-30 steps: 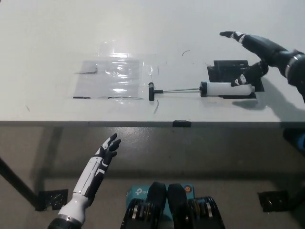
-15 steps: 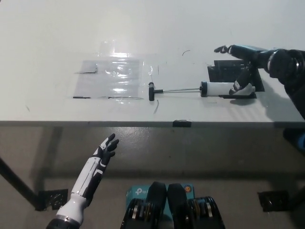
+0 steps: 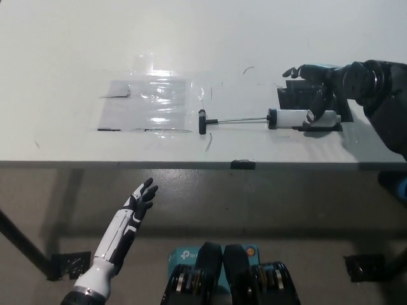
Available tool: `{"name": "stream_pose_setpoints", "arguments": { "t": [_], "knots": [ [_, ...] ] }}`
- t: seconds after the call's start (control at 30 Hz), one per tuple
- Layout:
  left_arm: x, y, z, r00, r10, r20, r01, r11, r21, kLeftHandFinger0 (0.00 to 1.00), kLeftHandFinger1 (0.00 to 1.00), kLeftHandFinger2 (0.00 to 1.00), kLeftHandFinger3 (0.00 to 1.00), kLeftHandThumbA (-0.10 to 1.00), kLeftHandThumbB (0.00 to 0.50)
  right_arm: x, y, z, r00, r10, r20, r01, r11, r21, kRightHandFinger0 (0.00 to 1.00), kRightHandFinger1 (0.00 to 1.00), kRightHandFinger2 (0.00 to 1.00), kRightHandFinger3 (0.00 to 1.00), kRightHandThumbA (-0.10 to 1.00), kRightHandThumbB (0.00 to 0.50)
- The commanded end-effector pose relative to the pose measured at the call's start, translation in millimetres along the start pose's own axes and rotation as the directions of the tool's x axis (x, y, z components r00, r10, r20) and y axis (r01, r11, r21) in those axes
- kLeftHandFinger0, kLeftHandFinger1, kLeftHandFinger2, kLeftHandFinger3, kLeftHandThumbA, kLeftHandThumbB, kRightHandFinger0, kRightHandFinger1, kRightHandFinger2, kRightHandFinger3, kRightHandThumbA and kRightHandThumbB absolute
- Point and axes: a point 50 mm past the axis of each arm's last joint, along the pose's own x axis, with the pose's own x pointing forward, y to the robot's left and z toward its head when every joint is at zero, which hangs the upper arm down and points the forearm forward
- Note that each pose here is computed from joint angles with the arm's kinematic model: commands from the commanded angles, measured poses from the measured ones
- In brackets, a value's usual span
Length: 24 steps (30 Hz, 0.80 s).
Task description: The robot uses right hand to pick up a small white air pumper and uses its left hand to compress it, and then puts it on the desk
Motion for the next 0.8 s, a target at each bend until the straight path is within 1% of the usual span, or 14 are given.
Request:
{"name": "stream_pose_setpoints", "arguments": {
  "t": [0.0,0.07,0.17,0.23,0.3,0.43,0.53,0.63,0.7,0.77],
  "knots": [
    [1.8,6.9,12.4,0.998,-0.017,0.067,0.015,0.999,0.03,1.0,1.0,1.0,1.0,1.0,0.179,-9.7,-44.8,21.6,0.995,-0.094,0.039,0.096,0.994,-0.059,1.0,1.0,1.0,1.0,1.0,0.428],
    [1.7,7.5,12.8,0.998,-0.019,0.068,0.017,0.999,0.031,1.0,1.0,1.0,1.0,1.0,0.179,-7.9,-43.7,20.5,0.995,-0.092,0.038,0.094,0.994,-0.061,1.0,1.0,1.0,1.0,1.0,0.419],
    [2.3,8.0,12.8,0.997,-0.02,0.069,0.018,0.999,0.032,1.0,1.0,1.0,1.0,1.0,0.179,-6.4,-43.5,20.3,0.997,-0.08,0.011,0.08,0.994,-0.068,1.0,1.0,1.0,1.0,1.0,0.434],
    [2.6,8.4,12.9,0.998,-0.02,0.068,0.017,0.999,0.033,1.0,1.0,1.0,1.0,1.0,0.18,-5.6,-42.8,18.6,0.997,-0.072,0.011,0.073,0.996,-0.059,1.0,1.0,1.0,1.0,1.0,0.417],
    [2.6,8.2,12.9,0.998,-0.019,0.066,0.017,0.999,0.03,1.0,1.0,1.0,1.0,1.0,0.183,-5.1,-42.6,18.4,0.998,-0.068,-0.008,0.067,0.996,-0.055,1.0,1.0,1.0,1.0,1.0,0.438],
    [2.8,9.5,13.9,0.998,-0.018,0.065,0.015,0.999,0.035,1.0,1.0,1.0,1.0,1.0,0.185,-3.4,-41.7,19.6,0.998,-0.055,-0.009,0.054,0.997,-0.053,1.0,1.0,1.0,1.0,1.0,0.441],
    [2.4,9.0,12.6,0.998,-0.015,0.066,0.013,0.999,0.037,1.0,1.0,1.0,1.0,1.0,0.182,-1.8,-39.5,20.7,0.999,-0.044,0.008,0.045,0.997,-0.069,1.0,1.0,1.0,1.0,1.0,0.405],
    [3.5,11.0,12.8,0.998,-0.012,0.067,0.009,0.999,0.034,1.0,1.0,1.0,1.0,1.0,0.182,0.3,-38.7,23.5,0.999,-0.038,0.008,0.038,0.998,-0.054,1.0,1.0,1.0,1.0,1.0,0.397],
    [3.0,10.8,12.7,0.998,-0.011,0.066,0.009,0.999,0.035,1.0,1.0,1.0,1.0,1.0,0.182,0.9,-37.6,24.0,0.999,-0.031,0.019,0.032,0.998,-0.055,1.0,1.0,1.0,1.0,1.0,0.373],
    [1.0,10.1,12.0,0.998,-0.013,0.063,0.011,0.999,0.033,1.0,1.0,1.0,1.0,1.0,0.182,2.1,-34.7,24.2,0.999,-0.023,0.025,0.025,0.998,-0.055,1.0,1.0,1.0,1.0,1.0,0.386]
  ]
}}
